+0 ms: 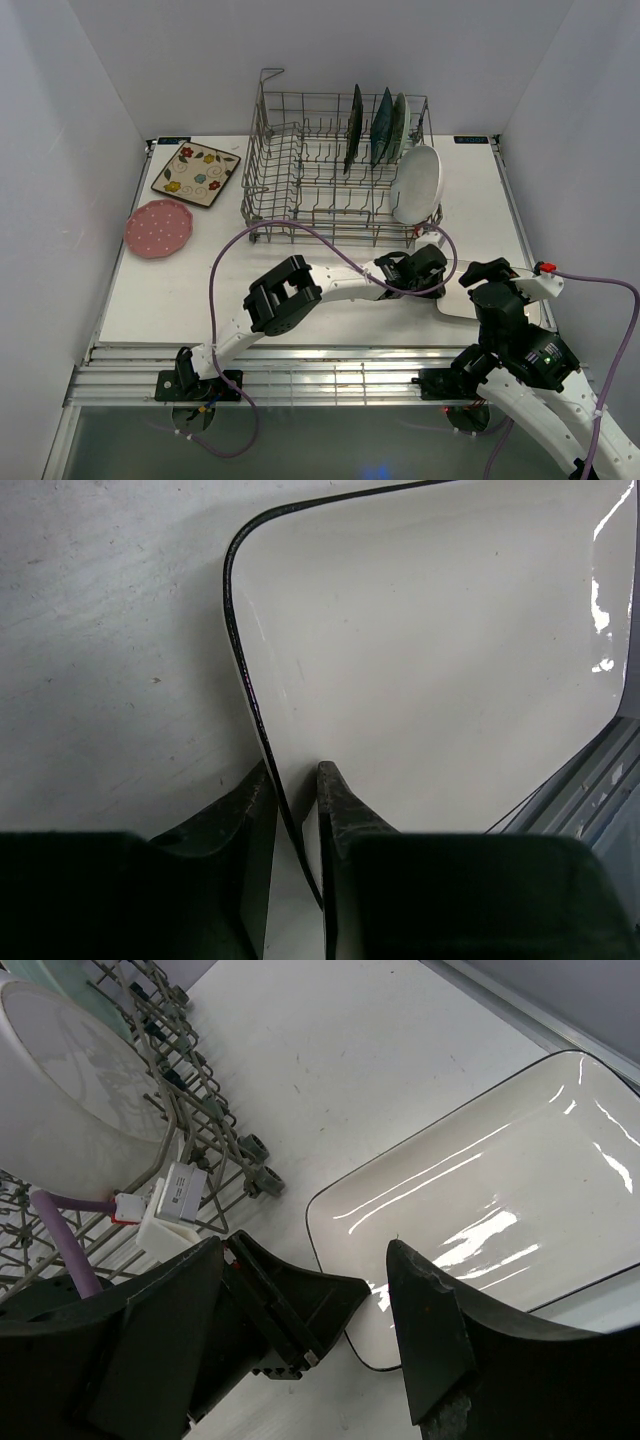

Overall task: Load the plates into the dish rack
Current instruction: Pick up the plate at the center of the board.

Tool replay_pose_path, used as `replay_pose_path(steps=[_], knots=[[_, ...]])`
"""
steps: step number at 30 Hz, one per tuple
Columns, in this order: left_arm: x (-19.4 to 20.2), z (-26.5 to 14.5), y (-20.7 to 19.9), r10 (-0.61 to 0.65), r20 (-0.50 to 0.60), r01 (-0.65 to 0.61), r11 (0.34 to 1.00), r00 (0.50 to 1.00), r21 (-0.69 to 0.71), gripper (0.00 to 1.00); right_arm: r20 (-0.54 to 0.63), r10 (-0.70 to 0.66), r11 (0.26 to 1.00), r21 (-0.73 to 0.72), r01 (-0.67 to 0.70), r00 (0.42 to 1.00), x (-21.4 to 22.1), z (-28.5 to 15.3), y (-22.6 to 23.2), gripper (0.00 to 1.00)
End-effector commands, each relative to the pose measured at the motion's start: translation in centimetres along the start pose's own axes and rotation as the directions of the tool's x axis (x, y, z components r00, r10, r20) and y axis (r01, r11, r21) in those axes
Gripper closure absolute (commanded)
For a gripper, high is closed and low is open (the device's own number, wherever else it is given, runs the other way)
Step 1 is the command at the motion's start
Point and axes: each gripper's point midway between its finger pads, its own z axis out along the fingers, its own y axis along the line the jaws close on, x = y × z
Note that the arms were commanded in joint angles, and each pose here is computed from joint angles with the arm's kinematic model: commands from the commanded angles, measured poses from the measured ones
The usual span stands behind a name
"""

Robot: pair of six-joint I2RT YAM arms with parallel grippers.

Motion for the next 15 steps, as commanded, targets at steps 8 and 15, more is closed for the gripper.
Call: replay_pose_path(steps=[8,15], knots=[[-2.1,-2.7,-0.2,0.058,0.090,-0.060,0.998,0.994,0.018,0.77,0.047,0.052,0.999,0.008,-0.053,0.998,-1.4,-0.2,-0.1,0.28],[-2.2,-4.5,-0.7,0.076,0.116,-0.086,0.993,0.990,0.087,1.00,0.050,0.050,0.999,0.012,-0.050,0.998,-1.5,-0.2,-0.1,0.28]])
